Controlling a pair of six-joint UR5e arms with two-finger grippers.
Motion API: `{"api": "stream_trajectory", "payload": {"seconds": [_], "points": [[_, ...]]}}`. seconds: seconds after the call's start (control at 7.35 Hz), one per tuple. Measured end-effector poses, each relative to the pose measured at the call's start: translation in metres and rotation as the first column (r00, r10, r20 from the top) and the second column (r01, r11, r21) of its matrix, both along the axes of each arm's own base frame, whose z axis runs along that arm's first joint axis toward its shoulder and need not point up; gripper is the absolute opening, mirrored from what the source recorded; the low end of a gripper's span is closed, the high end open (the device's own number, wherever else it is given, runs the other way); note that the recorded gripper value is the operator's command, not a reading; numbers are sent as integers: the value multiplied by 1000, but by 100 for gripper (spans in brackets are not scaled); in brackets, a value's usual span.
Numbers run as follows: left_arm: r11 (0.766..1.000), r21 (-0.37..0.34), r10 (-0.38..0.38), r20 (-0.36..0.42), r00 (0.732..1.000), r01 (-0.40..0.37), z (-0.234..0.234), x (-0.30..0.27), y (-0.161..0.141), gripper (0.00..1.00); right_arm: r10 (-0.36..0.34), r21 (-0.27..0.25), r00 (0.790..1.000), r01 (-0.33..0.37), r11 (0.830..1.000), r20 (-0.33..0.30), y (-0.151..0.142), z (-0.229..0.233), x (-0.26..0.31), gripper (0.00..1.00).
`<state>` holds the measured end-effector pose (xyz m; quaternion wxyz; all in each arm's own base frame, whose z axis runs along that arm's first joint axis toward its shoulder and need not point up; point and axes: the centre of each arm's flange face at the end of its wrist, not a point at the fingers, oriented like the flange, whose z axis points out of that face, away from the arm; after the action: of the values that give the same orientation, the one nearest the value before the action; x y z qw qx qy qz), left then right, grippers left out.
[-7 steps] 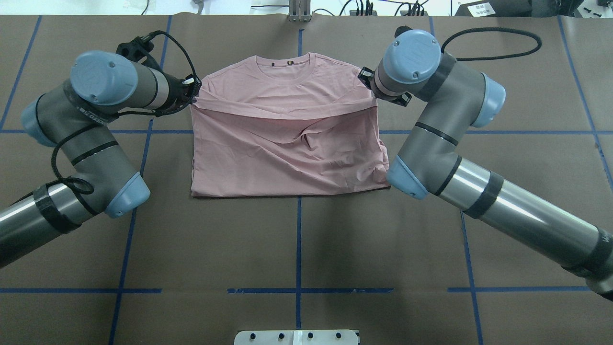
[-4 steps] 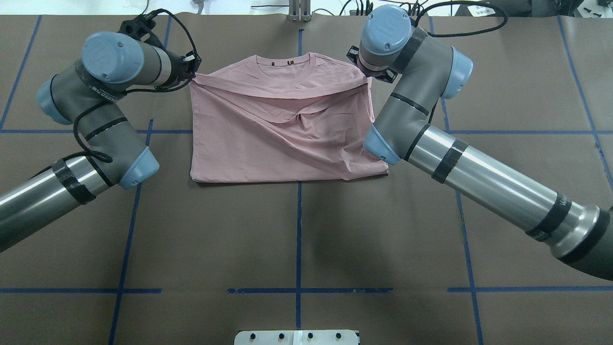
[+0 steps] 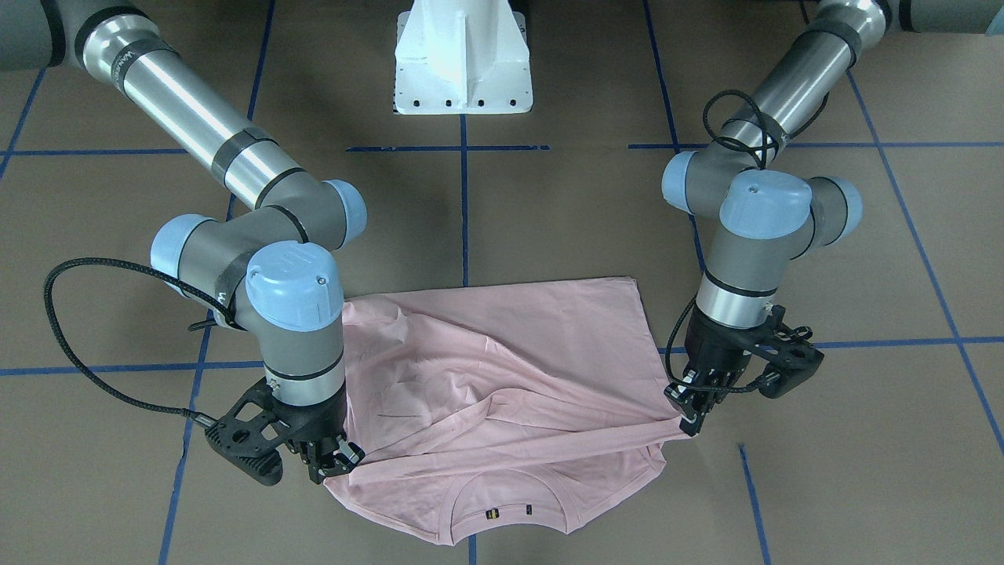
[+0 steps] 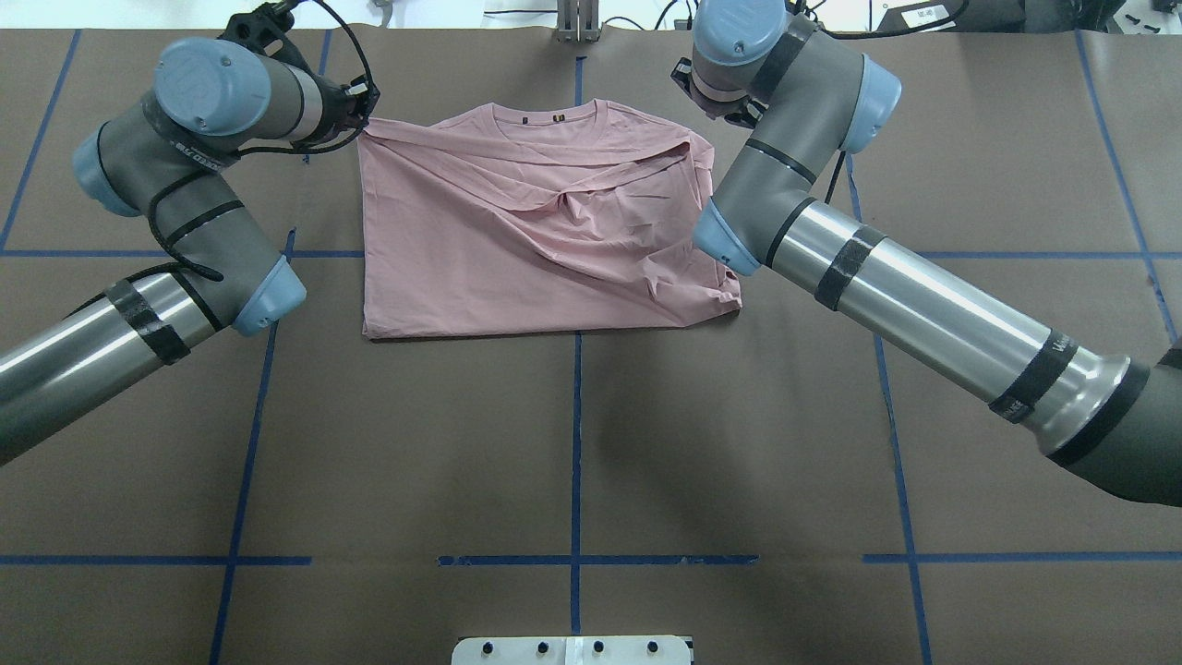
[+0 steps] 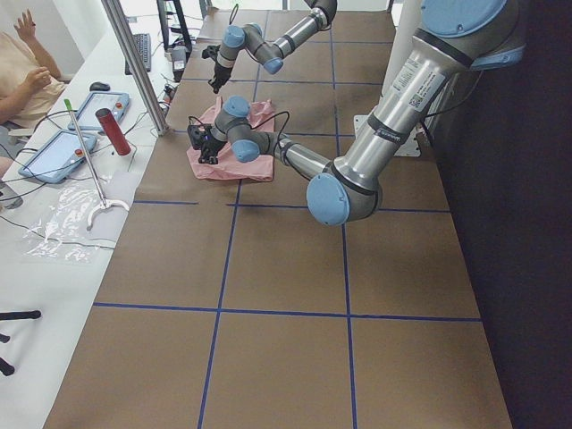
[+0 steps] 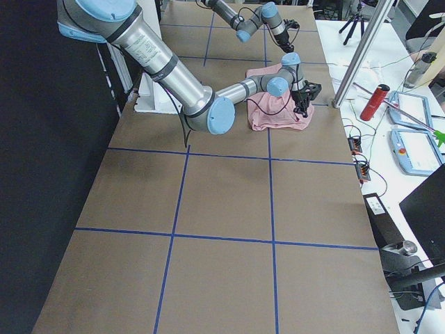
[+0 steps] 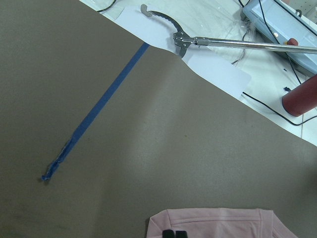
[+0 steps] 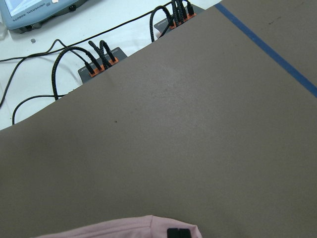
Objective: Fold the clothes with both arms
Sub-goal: 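Lay the hem near the collar and open both grippers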
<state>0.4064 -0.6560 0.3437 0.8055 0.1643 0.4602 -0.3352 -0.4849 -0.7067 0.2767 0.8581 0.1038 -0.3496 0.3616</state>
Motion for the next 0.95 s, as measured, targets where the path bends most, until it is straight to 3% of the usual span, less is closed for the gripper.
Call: {"api": "stream_trajectory", "payload": {"seconds": [0.14, 0.41, 0.54, 0.68, 0.95], "points": [[1000, 6, 1, -4, 1000, -1, 5, 4, -4, 10, 2, -3, 1000, -2, 1000, -3, -3, -1, 0, 0], [1000, 7, 5, -3, 1000, -5, 17, 11, -8, 24, 1, -7, 1000, -1, 1000, -5, -7, -4, -4, 0], [1000, 11, 8, -6, 1000, -7, 24, 14, -10, 29, -1, -8, 1000, 1, 1000, -4, -7, -4, -4, 9], [1000, 17, 8, -10, 1000, -8, 28, 15, -11, 31, -9, -11, 1000, 9, 1000, 6, -5, -7, -5, 28], [999, 35, 7, -29, 1000, -6, 24, 12, -11, 32, -30, -5, 998, 30, 1000, 57, 4, -20, 1, 54]]}}
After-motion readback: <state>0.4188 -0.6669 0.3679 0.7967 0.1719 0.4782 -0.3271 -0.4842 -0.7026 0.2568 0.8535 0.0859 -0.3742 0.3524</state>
